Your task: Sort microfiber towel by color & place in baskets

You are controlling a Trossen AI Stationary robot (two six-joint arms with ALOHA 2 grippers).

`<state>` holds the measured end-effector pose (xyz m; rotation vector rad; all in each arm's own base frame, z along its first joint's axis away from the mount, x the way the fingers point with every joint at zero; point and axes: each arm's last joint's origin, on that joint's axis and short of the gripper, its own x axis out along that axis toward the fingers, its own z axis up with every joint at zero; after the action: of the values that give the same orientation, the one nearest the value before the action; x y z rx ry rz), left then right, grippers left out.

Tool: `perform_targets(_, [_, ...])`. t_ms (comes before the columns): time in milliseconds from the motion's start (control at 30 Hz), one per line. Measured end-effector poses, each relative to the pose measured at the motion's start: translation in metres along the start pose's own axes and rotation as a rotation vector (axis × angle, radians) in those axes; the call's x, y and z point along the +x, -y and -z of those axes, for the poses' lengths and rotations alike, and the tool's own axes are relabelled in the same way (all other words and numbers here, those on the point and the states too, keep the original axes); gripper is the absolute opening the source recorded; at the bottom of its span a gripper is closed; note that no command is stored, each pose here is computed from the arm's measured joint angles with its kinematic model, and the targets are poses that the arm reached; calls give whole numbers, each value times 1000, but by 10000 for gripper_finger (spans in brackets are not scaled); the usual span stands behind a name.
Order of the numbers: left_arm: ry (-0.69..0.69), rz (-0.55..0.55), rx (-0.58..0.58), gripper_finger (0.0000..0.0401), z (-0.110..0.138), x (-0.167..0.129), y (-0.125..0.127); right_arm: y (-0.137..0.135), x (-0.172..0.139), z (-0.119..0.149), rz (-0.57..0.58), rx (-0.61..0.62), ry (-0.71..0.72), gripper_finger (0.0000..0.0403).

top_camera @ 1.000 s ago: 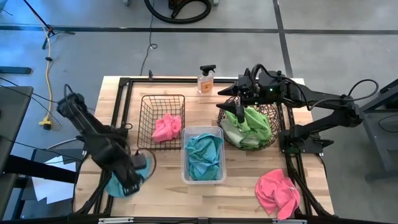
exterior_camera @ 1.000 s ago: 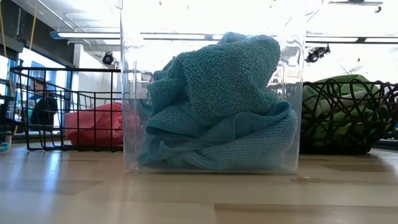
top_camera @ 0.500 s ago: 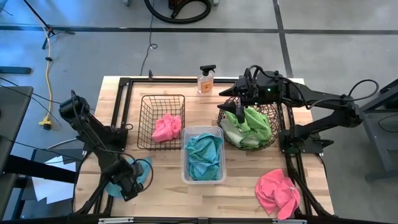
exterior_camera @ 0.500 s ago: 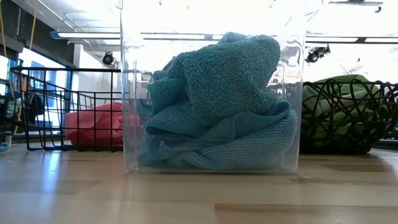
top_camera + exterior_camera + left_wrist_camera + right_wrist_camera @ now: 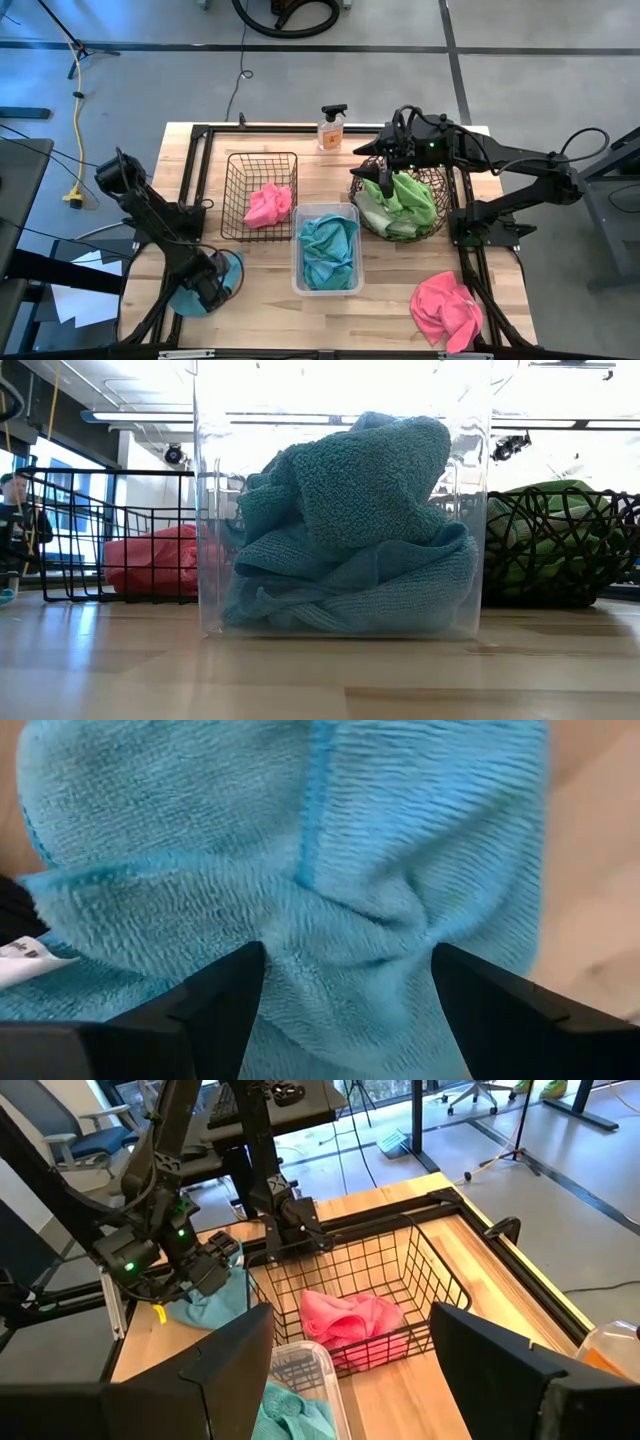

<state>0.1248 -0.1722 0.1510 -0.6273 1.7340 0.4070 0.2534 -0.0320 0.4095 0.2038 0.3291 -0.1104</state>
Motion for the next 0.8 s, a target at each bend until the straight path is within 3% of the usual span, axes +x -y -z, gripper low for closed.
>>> perform_targets(500, [-6, -26, -63, 269, -4, 17, -15, 0, 0, 1, 5, 8, -10, 268])
perform_targets(633, [0, -19, -41, 199, -4, 17, -14, 0, 0, 1, 5, 8, -10, 268])
perform_targets(800, [36, 38, -24, 35, -5, 17, -8, 0, 0, 1, 4, 8, -10, 268])
